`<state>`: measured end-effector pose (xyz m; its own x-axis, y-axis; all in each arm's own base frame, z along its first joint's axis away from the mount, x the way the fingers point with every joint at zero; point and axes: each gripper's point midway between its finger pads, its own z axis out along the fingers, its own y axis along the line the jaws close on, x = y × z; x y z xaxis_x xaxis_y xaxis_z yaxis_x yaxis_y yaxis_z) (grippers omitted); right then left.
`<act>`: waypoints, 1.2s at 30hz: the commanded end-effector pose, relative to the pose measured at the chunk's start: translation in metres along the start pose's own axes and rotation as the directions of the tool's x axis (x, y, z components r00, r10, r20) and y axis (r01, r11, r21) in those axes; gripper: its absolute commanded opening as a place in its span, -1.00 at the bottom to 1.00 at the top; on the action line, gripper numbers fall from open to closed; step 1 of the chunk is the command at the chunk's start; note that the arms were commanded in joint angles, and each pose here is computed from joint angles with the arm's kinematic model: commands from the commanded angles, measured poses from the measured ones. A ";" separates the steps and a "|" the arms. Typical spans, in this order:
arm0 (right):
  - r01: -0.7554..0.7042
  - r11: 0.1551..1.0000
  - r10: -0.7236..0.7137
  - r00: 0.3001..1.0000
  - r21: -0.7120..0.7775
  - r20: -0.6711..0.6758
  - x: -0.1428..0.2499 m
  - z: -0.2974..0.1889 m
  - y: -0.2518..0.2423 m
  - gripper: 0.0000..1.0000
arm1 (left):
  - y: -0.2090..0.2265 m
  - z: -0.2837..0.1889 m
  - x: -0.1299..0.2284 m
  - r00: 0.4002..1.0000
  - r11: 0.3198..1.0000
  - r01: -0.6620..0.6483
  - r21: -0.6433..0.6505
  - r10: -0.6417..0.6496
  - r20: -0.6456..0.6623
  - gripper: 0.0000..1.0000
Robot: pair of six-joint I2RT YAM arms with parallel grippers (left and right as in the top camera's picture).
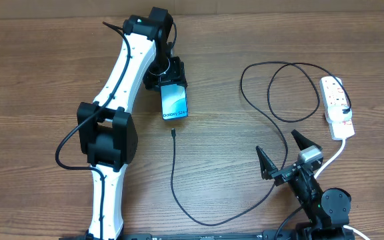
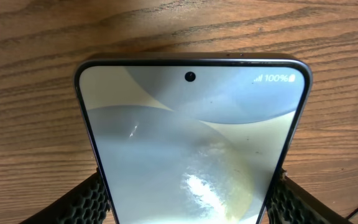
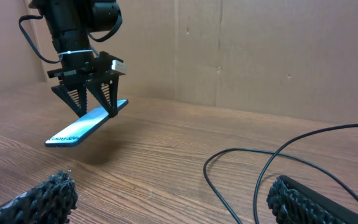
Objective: Plug charger to phone and switch on socket
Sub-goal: 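Grasp the phone's top edge with the left gripper and lift it, then reach the right gripper toward the phone held by the left gripper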
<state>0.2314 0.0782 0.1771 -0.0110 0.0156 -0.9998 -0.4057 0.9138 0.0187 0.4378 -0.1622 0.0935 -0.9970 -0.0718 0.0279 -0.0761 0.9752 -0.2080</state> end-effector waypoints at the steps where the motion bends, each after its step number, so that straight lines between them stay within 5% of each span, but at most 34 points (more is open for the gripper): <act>1: 0.002 1.000 -0.002 1.000 0.000 0.004 0.001 0.000 0.000 1.00 | -0.004 -0.008 -0.005 0.999 0.999 -0.024 0.028 0.024 0.022 0.30; 23: 0.003 1.000 -0.003 1.000 0.008 0.007 0.001 0.000 -0.001 0.99 | -0.009 -0.009 0.014 0.998 0.997 -0.027 0.069 0.031 -0.062 0.28; 36: -0.169 0.984 0.163 0.981 0.059 0.103 -0.094 -0.012 -0.008 1.00 | -0.010 -0.009 0.015 0.997 0.997 -0.027 0.074 0.032 -0.064 0.35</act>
<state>0.2300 0.0677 0.2236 -0.0284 0.1644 -0.9860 -0.3481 0.9230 0.1640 0.4195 -0.1669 0.0957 -0.9937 -0.0431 0.1037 -0.0670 0.9686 -0.2396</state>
